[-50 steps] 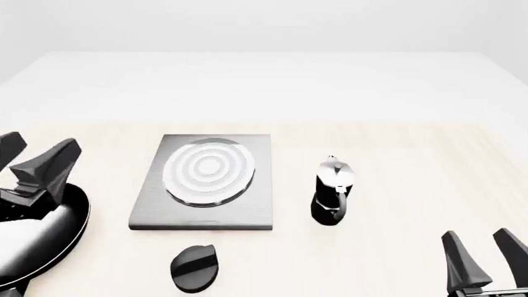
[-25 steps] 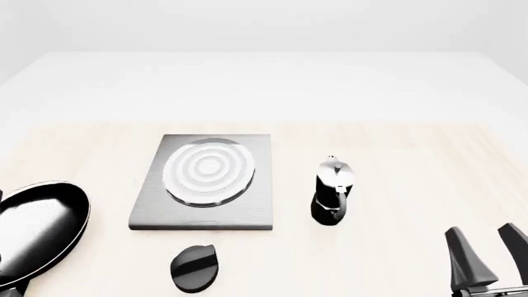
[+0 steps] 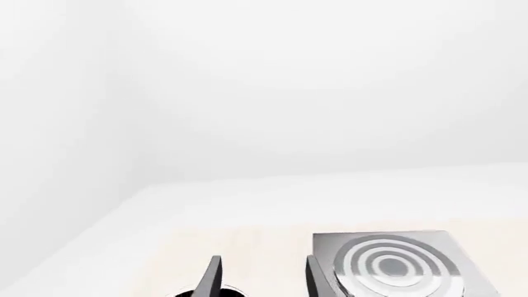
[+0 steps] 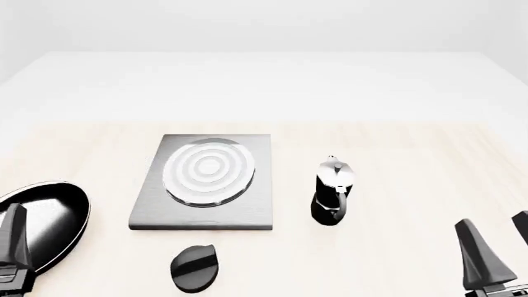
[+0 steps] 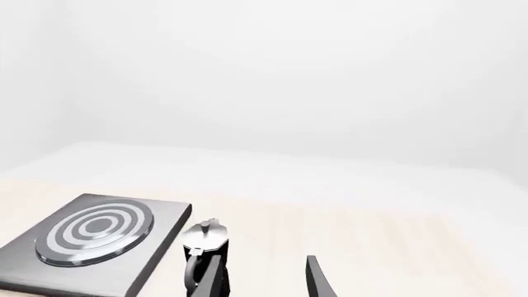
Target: Turn on the stove and put the moka pot on it.
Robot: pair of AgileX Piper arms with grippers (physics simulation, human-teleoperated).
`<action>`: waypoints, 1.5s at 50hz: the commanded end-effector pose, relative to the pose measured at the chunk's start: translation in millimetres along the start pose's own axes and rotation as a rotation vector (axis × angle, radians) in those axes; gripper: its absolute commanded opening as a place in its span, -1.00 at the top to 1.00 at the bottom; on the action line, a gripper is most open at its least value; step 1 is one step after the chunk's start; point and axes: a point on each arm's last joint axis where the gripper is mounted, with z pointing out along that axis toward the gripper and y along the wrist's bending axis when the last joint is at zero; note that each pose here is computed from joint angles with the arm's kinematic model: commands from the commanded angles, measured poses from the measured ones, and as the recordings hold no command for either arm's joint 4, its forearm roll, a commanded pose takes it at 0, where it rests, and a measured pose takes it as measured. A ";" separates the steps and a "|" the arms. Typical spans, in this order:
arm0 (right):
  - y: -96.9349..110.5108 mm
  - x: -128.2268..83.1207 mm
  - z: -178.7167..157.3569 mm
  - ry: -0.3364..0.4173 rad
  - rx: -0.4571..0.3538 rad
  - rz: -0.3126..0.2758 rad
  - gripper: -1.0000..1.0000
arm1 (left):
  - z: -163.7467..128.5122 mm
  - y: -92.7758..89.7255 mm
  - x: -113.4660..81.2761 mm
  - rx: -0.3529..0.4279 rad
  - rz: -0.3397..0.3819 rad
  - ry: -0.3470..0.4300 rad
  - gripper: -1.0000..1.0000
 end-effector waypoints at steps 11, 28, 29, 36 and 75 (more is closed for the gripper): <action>3.9 -23.8 9.9 0.045 -0.088 -0.096 -1.00 | 0.4 -2.2 24.3 -0.015 0.019 0.024 -1.00; 6.5 -44.3 51.3 0.151 -0.093 -0.046 -1.00 | 0.3 -3.5 28.4 0.001 0.047 0.027 -1.00; 7.5 -45.8 51.7 0.148 -0.103 -0.035 -1.00 | 0.3 -3.6 28.1 0.003 0.048 0.027 -1.00; 10.6 -46.8 62.2 0.167 -0.125 -0.025 -1.00 | 0.3 -4.5 29.9 0.015 0.049 0.024 -1.00; 37.4 -20.1 116.0 0.335 -0.238 0.045 -1.00 | -0.6 -8.0 46.2 0.042 0.043 0.041 -1.00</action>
